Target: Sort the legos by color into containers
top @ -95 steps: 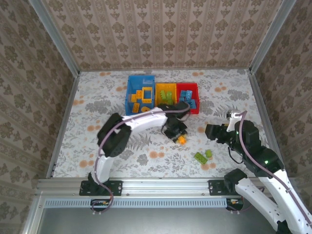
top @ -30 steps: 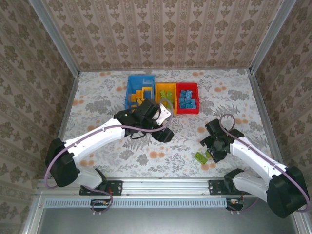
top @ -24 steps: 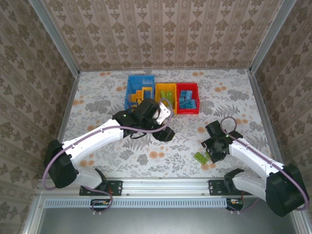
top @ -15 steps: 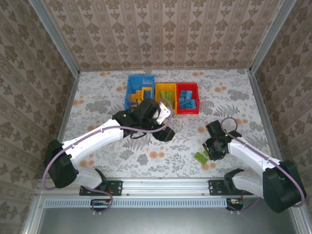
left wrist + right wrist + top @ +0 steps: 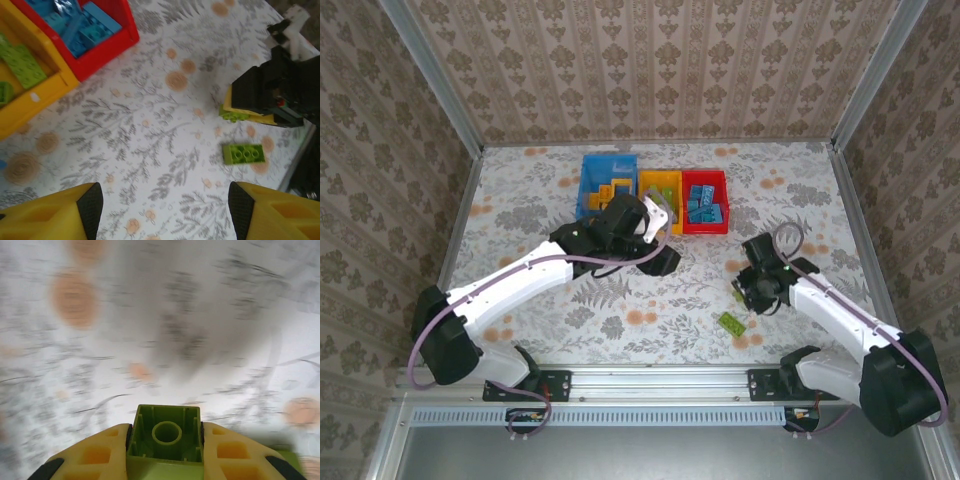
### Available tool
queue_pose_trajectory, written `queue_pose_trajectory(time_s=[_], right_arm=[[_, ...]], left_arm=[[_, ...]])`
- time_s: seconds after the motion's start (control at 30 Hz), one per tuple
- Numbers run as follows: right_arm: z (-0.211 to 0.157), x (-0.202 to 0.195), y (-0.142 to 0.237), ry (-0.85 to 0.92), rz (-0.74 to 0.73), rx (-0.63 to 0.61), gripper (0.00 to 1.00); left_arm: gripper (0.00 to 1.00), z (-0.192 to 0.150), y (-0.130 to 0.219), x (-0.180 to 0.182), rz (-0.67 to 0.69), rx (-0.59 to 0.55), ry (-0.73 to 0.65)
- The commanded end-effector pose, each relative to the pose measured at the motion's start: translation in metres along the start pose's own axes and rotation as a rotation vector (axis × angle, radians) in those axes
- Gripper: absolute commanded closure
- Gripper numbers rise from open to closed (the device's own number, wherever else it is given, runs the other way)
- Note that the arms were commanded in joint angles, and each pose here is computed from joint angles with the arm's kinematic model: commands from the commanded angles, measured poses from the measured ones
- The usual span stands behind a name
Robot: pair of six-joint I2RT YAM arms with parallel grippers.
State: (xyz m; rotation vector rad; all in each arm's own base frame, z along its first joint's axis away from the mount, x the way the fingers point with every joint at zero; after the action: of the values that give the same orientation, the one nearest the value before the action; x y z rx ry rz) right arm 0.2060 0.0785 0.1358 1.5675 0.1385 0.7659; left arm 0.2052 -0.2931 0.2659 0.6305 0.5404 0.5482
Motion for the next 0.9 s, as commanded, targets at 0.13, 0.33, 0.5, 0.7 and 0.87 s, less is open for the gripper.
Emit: queue_pose_trajectory(time_s=[0.13,0.33,0.5,0.7,0.87], right_arm=[[0.009,0.082,0.031,0.347,0.132,-0.051,0.83],[-0.009,0.152,0.037,0.595,0.177,-0.071,0.84],[-0.018,0.198,0.026,0.691,0.203,-0.077,0.84],[-0.019,0.245,-0.002,0.742,0.198,-0.074,0.84],[-0.017,0.28,-0.036,0.765,0.163,-0.061,0.83]], left_arm=[[0.3,0.039,0.019,0.04,0.218,-0.16,0.159],[0.3,0.043,0.034,0.056,0.304,-0.201,0.199],[0.3,0.034,0.045,0.059,0.339,-0.197,0.217],[0.3,0.013,0.065,0.062,0.383,-0.193,0.243],[0.3,0.001,0.078,0.065,0.395,-0.201,0.264]])
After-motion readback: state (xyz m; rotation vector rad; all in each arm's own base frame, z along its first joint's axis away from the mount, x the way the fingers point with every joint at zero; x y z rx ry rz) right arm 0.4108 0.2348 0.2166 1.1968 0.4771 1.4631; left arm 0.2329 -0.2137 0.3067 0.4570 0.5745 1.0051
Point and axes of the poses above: each hand's point on the last joint's axis, 136 mm out from that joint toward the fingers, its own y axis back along the fingers, its own x axis along the line the jaws close on, z = x × y, the point moved 7 cm from there along y, back along the fingers, and after that the axes turned 2 degrees about y, right-handed, at the moved point
